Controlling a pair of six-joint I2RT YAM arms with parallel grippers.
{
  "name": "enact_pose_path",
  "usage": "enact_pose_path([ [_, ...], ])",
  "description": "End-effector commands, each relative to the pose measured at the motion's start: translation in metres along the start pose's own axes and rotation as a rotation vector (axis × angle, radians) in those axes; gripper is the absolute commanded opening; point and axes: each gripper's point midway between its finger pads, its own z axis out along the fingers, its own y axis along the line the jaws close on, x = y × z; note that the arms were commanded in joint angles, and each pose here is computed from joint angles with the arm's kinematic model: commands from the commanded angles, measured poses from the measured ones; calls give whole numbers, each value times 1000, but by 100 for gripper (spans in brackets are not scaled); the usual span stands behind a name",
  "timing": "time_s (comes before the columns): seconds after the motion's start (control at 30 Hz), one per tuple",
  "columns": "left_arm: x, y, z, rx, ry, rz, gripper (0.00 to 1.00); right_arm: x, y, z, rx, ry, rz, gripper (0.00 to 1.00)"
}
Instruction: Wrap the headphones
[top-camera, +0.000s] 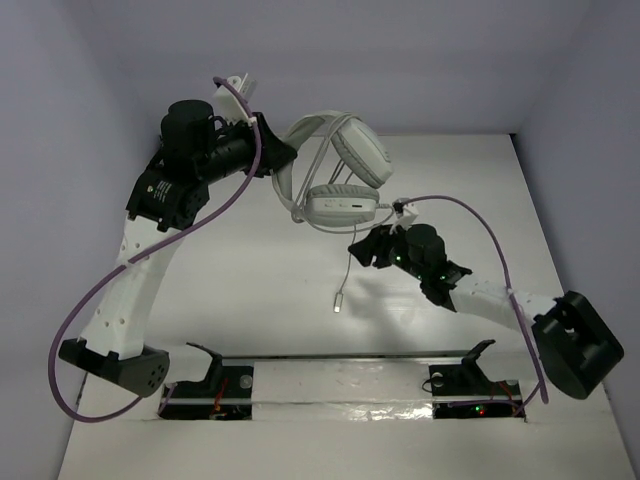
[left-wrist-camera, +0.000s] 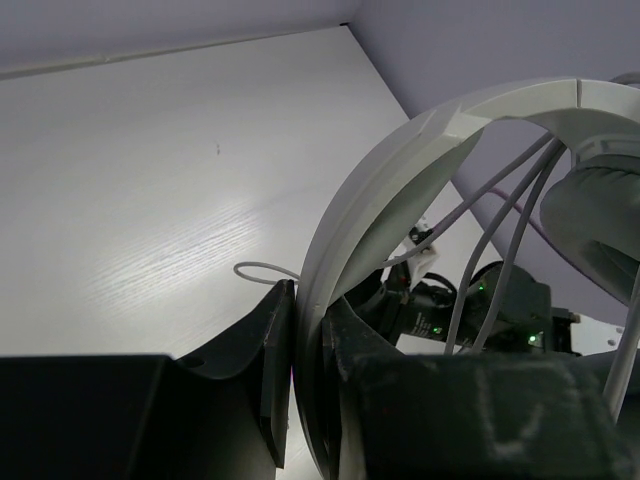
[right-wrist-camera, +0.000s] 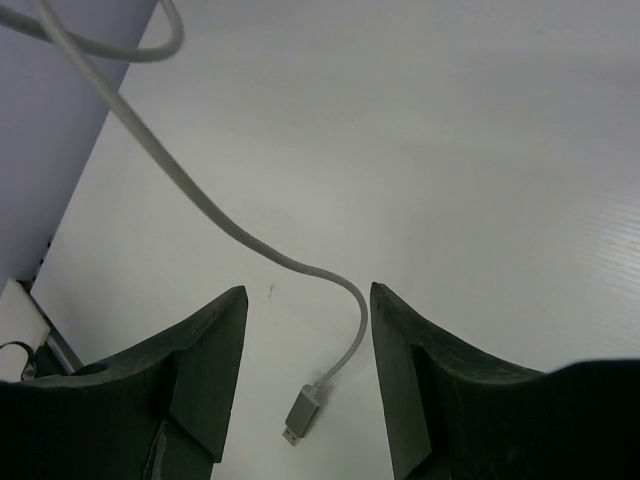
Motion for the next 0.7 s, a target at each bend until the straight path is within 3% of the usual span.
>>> enact_pose_path([
  [0.0, -45, -31, -18, 84, -155, 12, 0, -1, 28, 14, -133, -6, -12, 59],
  [0.2, -48, -32, -18, 90, -162, 9, 0, 20, 13, 52, -103, 0, 42, 56],
  [0.5, -58, -35, -16, 94, -180, 15, 0, 58, 10, 74, -104, 71, 71, 49],
  [0.53, -58, -34, -15, 90, -181, 15, 0, 60, 12, 76, -104, 76, 68, 46],
  [0.67, -62, -29, -12, 67, -201, 8, 0, 78, 14, 76, -114, 112, 98, 15],
])
